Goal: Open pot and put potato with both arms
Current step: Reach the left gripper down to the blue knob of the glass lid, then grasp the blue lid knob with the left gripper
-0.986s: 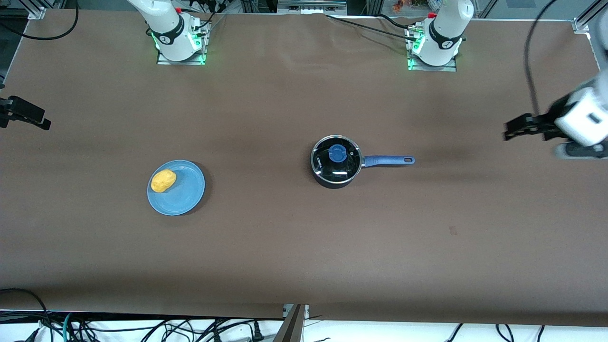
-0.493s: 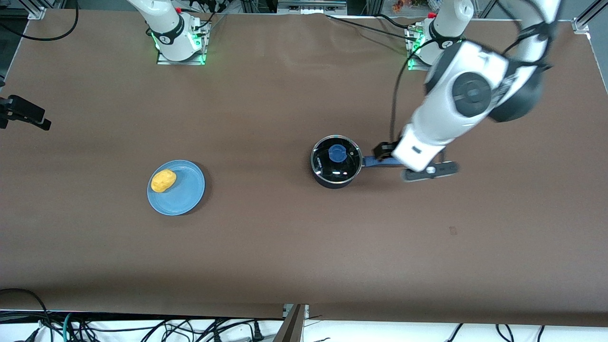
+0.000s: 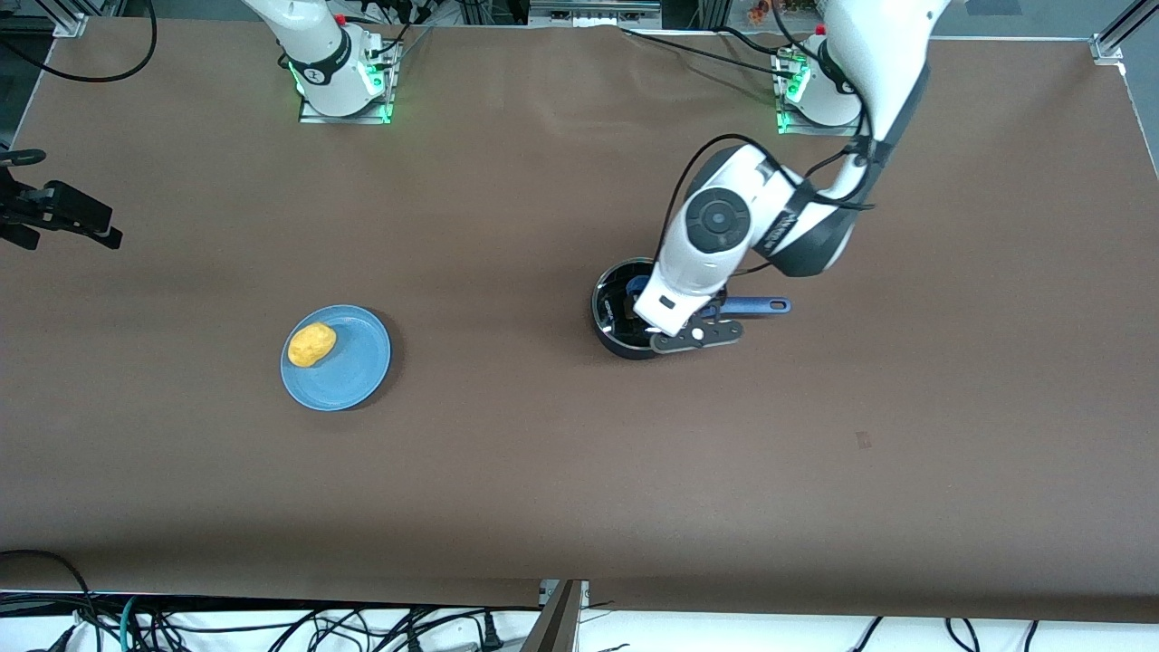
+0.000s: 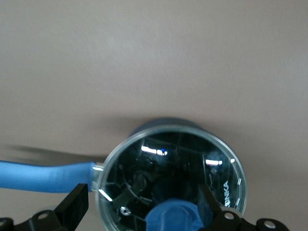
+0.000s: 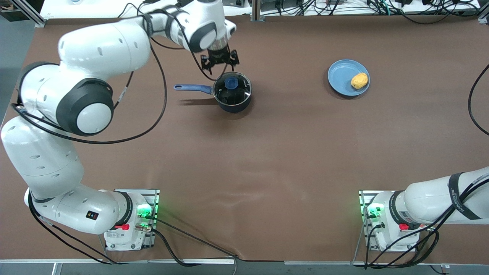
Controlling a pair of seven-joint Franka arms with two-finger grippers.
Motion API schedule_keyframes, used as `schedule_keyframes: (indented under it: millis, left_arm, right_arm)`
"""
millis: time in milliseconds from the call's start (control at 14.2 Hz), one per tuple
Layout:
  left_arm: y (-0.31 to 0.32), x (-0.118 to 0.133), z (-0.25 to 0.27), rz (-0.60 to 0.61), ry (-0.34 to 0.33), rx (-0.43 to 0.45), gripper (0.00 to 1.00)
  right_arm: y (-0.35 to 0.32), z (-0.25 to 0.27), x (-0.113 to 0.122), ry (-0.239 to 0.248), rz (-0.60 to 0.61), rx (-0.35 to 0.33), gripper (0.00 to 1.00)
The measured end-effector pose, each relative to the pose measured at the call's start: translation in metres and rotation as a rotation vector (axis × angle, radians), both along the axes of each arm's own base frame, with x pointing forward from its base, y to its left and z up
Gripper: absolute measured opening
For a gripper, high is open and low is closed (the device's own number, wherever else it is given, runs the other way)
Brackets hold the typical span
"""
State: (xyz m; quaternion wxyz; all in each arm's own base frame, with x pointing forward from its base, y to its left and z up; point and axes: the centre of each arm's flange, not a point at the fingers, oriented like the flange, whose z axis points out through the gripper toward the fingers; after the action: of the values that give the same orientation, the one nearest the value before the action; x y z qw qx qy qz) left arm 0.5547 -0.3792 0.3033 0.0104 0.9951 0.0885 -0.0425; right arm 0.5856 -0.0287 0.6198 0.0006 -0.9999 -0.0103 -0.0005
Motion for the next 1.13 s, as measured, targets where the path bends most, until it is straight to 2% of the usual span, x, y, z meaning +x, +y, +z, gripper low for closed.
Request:
schedule_keyframes:
  millis: [423,775,1056,1127]
  left_arm:
    - [-0.026,-0.022,0.0,0.006,0.013,-0.009,1.0]
    - [-0.042,-0.05,-0.016,-0.052,-0.007,0.051,1.0]
    - [-0.045,-0.053,-0.018,-0.053,-0.008,0.049,1.0]
    - [-0.045,-0.053,-0.018,-0.052,-0.009,0.048,0.91]
  right_arm:
    - [-0.002,0.0,0.0,0.0,-0.003,0.0,1.0]
    - [-0.002,0.0,0.0,0.0,-0.004,0.0,1.0]
    - [-0.002,-0.001,0.0,0.002,-0.004,0.0,1.0]
    - [-0.002,-0.002,0.001,0.004,-0.004,0.0,1.0]
